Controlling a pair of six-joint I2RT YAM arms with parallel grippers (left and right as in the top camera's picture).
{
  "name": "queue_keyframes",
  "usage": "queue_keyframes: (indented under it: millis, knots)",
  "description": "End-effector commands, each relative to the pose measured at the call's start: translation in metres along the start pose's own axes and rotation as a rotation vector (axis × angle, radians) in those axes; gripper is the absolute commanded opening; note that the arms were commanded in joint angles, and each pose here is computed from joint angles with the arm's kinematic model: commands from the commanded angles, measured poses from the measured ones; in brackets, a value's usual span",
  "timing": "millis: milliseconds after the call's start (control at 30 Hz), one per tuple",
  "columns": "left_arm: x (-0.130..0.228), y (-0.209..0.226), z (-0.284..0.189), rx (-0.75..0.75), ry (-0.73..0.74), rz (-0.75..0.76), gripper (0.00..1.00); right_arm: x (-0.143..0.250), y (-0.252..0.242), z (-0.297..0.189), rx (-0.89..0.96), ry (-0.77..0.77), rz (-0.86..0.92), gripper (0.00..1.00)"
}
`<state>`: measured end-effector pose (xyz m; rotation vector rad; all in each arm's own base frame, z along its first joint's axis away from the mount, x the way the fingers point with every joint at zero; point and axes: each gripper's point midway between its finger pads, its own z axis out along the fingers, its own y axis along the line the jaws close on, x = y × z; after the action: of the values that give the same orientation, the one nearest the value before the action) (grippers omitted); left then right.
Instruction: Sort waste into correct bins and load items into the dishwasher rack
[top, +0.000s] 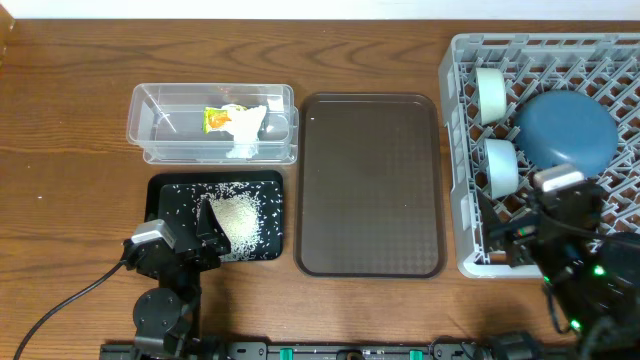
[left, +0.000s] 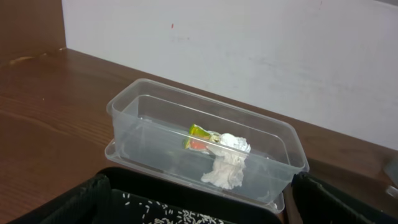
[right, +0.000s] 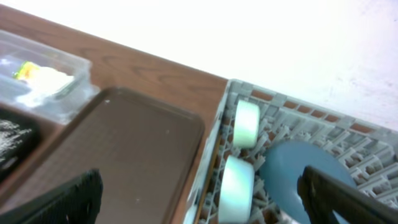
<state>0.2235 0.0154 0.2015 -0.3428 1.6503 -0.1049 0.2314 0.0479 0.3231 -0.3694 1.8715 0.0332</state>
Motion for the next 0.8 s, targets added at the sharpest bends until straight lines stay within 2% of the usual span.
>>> queue_keyframes:
  millis: [0, 300, 767]
  knots:
    - [-0.001, 0.002, 0.0, -0.007, -0.012, -0.01, 0.95, 0.033, 0.003, 0.018, 0.007, -0.024, -0.022, 0.99]
    - [-0.001, 0.002, 0.0, -0.007, -0.012, -0.01, 0.95, 0.089, 0.014, 0.038, 0.032, -0.187, -0.033, 0.99]
    - [-0.001, 0.002, 0.0, -0.007, -0.012, -0.01, 0.95, 0.128, 0.02, 0.055, 0.062, -0.34, -0.033, 0.99]
